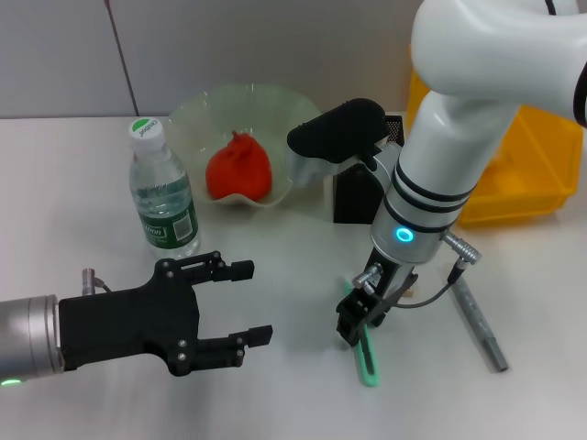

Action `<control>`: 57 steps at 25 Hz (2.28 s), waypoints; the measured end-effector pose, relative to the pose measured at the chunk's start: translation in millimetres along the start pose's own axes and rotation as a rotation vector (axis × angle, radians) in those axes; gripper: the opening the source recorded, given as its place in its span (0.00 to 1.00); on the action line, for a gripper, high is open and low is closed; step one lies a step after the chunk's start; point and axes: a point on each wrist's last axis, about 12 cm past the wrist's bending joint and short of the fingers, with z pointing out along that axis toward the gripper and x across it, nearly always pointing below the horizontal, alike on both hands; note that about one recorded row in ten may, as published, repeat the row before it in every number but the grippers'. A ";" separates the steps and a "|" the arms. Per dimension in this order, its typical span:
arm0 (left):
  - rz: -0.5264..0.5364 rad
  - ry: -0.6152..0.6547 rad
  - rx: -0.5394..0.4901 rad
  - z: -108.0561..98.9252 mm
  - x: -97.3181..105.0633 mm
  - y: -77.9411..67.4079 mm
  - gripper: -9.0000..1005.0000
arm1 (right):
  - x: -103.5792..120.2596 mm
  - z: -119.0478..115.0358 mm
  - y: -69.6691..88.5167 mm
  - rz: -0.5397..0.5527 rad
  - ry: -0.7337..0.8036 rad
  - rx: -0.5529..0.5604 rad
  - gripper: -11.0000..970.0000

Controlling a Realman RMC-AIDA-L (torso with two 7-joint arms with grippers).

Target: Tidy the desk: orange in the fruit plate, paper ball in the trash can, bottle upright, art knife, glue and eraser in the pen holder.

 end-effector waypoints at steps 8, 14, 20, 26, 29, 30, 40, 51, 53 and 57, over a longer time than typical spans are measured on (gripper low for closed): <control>0.001 0.001 -0.001 0.3 -0.2 0.5 0.75 | 0.6 0.4 -0.5 0.001 0.002 0.001 0.44; 0.001 0.006 -0.009 0.1 0.5 1.4 0.75 | 1.2 0.4 -0.7 0.000 0.009 0.003 0.44; -0.002 0.007 -0.011 0.1 0.6 1.5 0.75 | 1.9 0.5 -0.6 -0.003 0.015 0.003 0.38; -0.004 0.007 -0.011 0.1 0.7 1.5 0.75 | 2.1 0.6 -0.7 -0.004 0.016 0.003 0.31; -0.004 0.007 -0.011 0.1 0.6 1.6 0.75 | 1.9 0.4 -0.7 -0.011 0.017 0.004 0.30; -0.004 0.007 -0.011 0.1 0.7 1.6 0.75 | 1.9 0.4 -0.7 -0.012 0.017 0.004 0.30; -0.006 0.007 -0.011 0.1 0.6 1.5 0.75 | 0.1 -0.5 -1.3 -0.022 0.008 0.016 0.29; -0.001 0.007 -0.010 0.1 0.5 1.4 0.75 | -0.4 1.0 -2.5 -0.027 -0.004 0.028 0.28; 0.000 0.006 -0.009 0.2 0.5 1.4 0.75 | -0.7 0.8 -2.4 -0.028 -0.005 0.029 0.28; 0.001 0.006 -0.009 0.5 0.2 1.7 0.75 | -1.3 0.7 -2.3 -0.034 -0.007 0.033 0.28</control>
